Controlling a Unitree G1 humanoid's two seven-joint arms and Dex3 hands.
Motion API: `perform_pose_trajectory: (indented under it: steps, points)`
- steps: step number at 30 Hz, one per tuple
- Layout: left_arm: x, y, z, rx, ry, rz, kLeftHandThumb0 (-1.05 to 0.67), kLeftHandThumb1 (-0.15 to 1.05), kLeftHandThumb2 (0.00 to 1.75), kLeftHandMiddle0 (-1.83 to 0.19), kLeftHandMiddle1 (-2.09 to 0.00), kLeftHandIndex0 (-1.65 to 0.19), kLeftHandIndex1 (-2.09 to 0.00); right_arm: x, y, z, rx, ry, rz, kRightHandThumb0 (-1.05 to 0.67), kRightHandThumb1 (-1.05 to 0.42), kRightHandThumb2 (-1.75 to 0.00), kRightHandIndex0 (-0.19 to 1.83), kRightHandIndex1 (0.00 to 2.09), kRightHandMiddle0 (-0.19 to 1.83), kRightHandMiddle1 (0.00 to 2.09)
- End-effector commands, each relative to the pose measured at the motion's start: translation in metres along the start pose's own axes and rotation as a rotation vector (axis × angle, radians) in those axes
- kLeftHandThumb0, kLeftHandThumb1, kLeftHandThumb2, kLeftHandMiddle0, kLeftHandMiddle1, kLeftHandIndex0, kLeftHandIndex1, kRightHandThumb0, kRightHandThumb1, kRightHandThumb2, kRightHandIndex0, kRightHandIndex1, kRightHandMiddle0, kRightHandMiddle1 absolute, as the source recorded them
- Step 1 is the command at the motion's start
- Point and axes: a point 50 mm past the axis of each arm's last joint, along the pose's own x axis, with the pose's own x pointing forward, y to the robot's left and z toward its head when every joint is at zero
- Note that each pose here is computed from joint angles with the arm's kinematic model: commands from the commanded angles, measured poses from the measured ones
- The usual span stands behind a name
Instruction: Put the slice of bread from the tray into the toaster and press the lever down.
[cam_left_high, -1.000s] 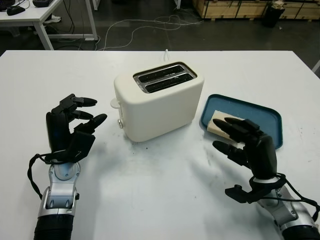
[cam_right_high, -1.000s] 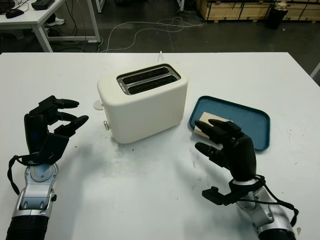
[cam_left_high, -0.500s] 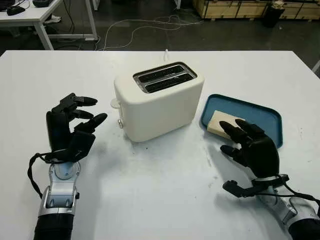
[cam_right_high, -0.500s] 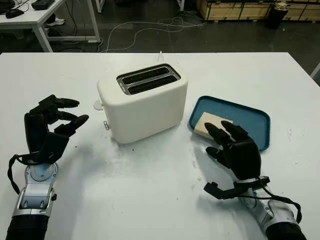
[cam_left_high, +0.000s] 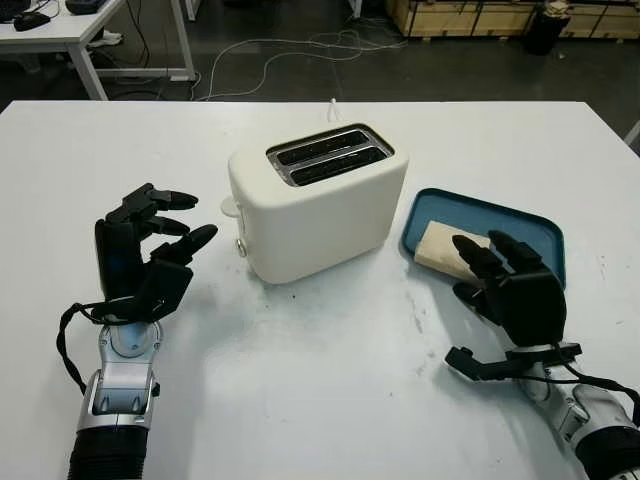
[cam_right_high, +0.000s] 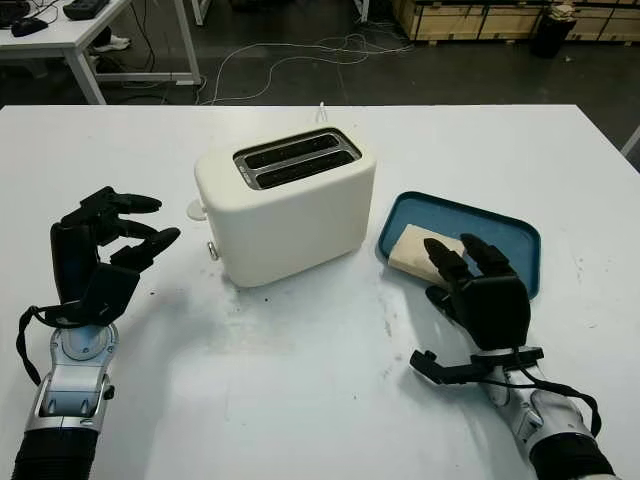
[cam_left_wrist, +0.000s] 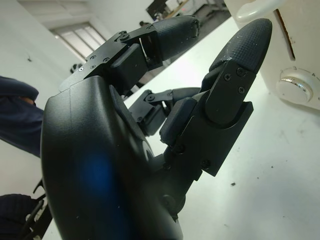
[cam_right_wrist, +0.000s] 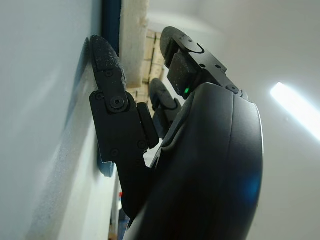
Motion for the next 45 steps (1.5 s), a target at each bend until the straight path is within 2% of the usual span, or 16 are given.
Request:
perform_pose_trajectory:
  steps: [1, 6, 10, 11, 12, 13, 15, 18, 20, 21, 26, 34, 37, 41, 45]
  points:
    - [0.003, 0.002, 0.003, 0.0, -0.021, 0.007, -0.76, 0.62, 0.04, -0.95, -1.02, -0.85, -0.84, 0.004, -0.002, 0.003, 0.003, 0.002, -0.002, -0.46, -0.89, 0.0, 0.5, 0.04, 0.52, 0.0]
    - [0.003, 0.003, 0.004, -0.002, -0.016, 0.011, -0.76, 0.62, 0.04, -0.94, -1.03, -0.85, -0.84, 0.008, -0.004, 0.006, -0.032, 0.018, 0.054, -0.46, -0.92, -0.02, 0.53, 0.05, 0.53, 0.01]
    - [0.003, 0.004, 0.004, 0.003, -0.019, 0.013, -0.75, 0.61, 0.04, -0.93, -1.03, -0.85, -0.84, 0.01, -0.004, 0.008, -0.044, 0.023, 0.06, -0.4, -0.92, -0.09, 0.68, 0.11, 0.65, 0.06]
    - [0.003, 0.004, 0.004, 0.002, -0.02, 0.014, -0.76, 0.61, 0.05, -0.93, -1.03, -0.85, -0.84, 0.011, -0.005, 0.009, -0.043, 0.012, 0.051, -0.37, -0.92, -0.11, 0.78, 0.16, 0.73, 0.1]
    - [0.003, 0.004, 0.003, 0.004, -0.021, 0.015, -0.76, 0.61, 0.05, -0.93, -1.03, -0.85, -0.84, 0.011, -0.005, 0.009, -0.052, 0.004, 0.042, -0.35, -0.92, -0.13, 0.95, 0.25, 0.88, 0.15]
    - [0.003, 0.004, 0.003, 0.005, -0.023, 0.015, -0.77, 0.61, 0.05, -0.93, -1.03, -0.85, -0.84, 0.012, -0.004, 0.01, -0.058, 0.0, 0.035, -0.37, -0.92, -0.17, 0.98, 0.39, 0.96, 0.17]
    - [0.003, 0.004, 0.003, 0.005, -0.025, 0.015, -0.76, 0.61, 0.05, -0.93, -1.04, -0.85, -0.85, 0.012, -0.005, 0.01, -0.063, -0.001, 0.029, -0.4, -0.92, -0.23, 0.92, 0.82, 1.07, 0.18]
    - [0.003, 0.004, 0.003, 0.006, -0.023, 0.014, -0.77, 0.61, 0.05, -0.94, -1.04, -0.85, -0.85, 0.011, -0.005, 0.01, -0.057, -0.003, 0.019, -0.43, -0.92, -0.27, 0.84, 1.17, 1.06, 0.3]
    - [0.003, 0.004, 0.003, 0.004, -0.022, 0.013, -0.76, 0.61, 0.05, -0.93, -1.04, -0.85, -0.85, 0.011, -0.005, 0.01, -0.064, -0.006, 0.016, -0.45, -0.92, -0.28, 0.82, 1.27, 0.93, 0.64]
    - [0.002, 0.004, 0.003, 0.003, -0.021, 0.013, -0.76, 0.61, 0.06, -0.93, -1.04, -0.85, -0.85, 0.011, -0.005, 0.01, -0.066, -0.005, 0.019, -0.46, -0.92, -0.28, 0.82, 1.3, 0.88, 0.74]
    - [0.002, 0.004, 0.002, 0.002, -0.019, 0.013, -0.76, 0.61, 0.06, -0.93, -1.04, -0.85, -0.85, 0.011, -0.006, 0.011, -0.065, -0.013, -0.003, -0.47, -0.92, -0.22, 0.8, 1.46, 0.83, 0.88]
    - [0.001, 0.003, 0.002, 0.001, -0.014, 0.009, -0.77, 0.61, 0.07, -0.93, -1.04, -0.85, -0.84, 0.013, -0.008, 0.01, -0.063, -0.024, -0.053, -0.45, -0.92, -0.3, 0.81, 1.22, 0.83, 0.79]
    - [0.001, 0.003, 0.001, 0.0, -0.013, 0.008, -0.77, 0.6, 0.07, -0.93, -1.05, -0.85, -0.84, 0.021, -0.015, 0.008, -0.055, -0.035, -0.113, -0.45, -0.92, -0.31, 0.83, 1.0, 0.86, 0.65]
    - [0.001, 0.002, 0.001, -0.006, -0.014, 0.006, -0.75, 0.59, 0.07, -0.93, -1.05, -0.85, -0.85, 0.036, -0.028, 0.004, 0.016, -0.037, -0.196, -0.45, -0.92, -0.25, 0.9, 0.78, 0.95, 0.4]
    - [0.0, 0.002, 0.001, -0.009, -0.011, 0.008, -0.75, 0.59, 0.07, -0.92, -1.05, -0.85, -0.85, 0.05, -0.041, 0.003, 0.115, -0.047, -0.231, -0.46, -0.92, -0.22, 0.96, 0.69, 1.03, 0.24]
